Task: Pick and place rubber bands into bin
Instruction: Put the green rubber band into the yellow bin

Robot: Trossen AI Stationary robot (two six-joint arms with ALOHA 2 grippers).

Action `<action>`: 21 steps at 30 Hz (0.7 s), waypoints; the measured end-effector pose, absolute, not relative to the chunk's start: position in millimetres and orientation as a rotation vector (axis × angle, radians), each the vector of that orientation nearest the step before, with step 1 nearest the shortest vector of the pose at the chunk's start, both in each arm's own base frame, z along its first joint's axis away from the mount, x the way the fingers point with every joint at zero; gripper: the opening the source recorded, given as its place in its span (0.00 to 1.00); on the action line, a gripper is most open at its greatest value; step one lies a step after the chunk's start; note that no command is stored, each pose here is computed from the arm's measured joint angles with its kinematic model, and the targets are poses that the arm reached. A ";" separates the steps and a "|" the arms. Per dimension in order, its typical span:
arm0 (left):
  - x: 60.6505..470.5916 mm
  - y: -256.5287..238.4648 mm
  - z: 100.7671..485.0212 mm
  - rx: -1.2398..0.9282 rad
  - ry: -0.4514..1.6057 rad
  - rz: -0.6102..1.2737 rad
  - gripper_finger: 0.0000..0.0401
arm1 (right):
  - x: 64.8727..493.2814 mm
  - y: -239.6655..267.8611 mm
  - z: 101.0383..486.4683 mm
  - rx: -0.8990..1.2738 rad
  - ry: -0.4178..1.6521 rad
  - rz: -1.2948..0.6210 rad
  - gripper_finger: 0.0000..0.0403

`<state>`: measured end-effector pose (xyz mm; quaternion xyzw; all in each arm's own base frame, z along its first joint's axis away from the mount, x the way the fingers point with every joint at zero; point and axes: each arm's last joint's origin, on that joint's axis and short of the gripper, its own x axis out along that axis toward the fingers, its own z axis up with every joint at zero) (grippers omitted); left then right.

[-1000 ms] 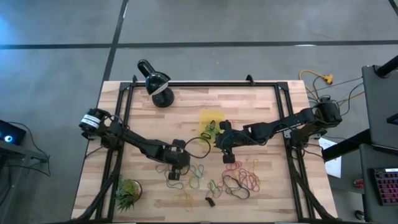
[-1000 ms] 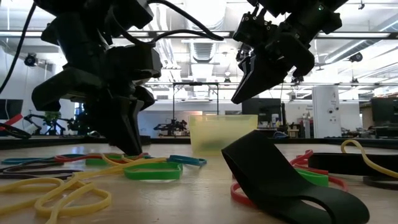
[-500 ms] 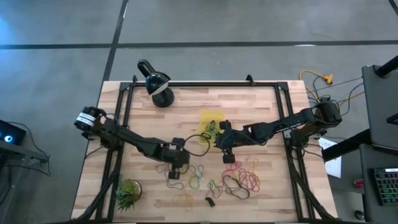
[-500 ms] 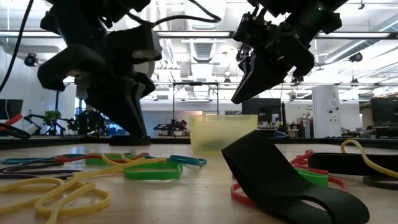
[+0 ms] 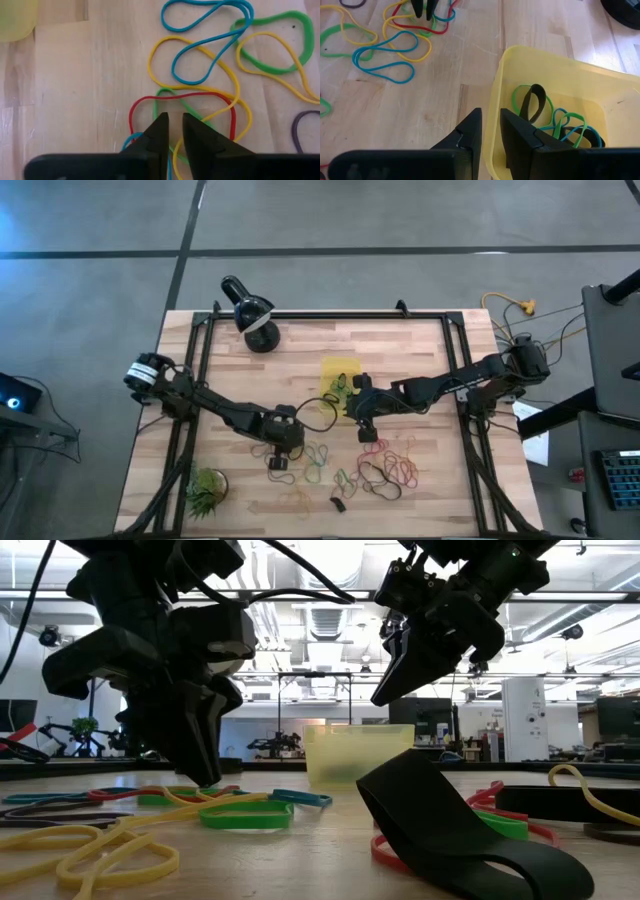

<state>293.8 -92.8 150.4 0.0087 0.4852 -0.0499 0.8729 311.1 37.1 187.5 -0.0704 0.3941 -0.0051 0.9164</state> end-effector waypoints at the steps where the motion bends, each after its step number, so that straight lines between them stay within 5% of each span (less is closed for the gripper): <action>1: 293.8 -92.7 150.5 0.018 1.013 -0.104 0.13 | 311.1 37.0 187.5 -0.145 0.811 -0.011 0.16; 6: 294.1 -92.5 149.6 0.021 1.014 -0.099 0.20 | 311.2 37.1 187.6 -0.144 0.810 -0.011 0.16; 21: 298.3 -90.5 139.6 0.020 1.027 -0.086 0.21 | 311.7 37.1 187.9 -0.141 0.804 -0.012 0.16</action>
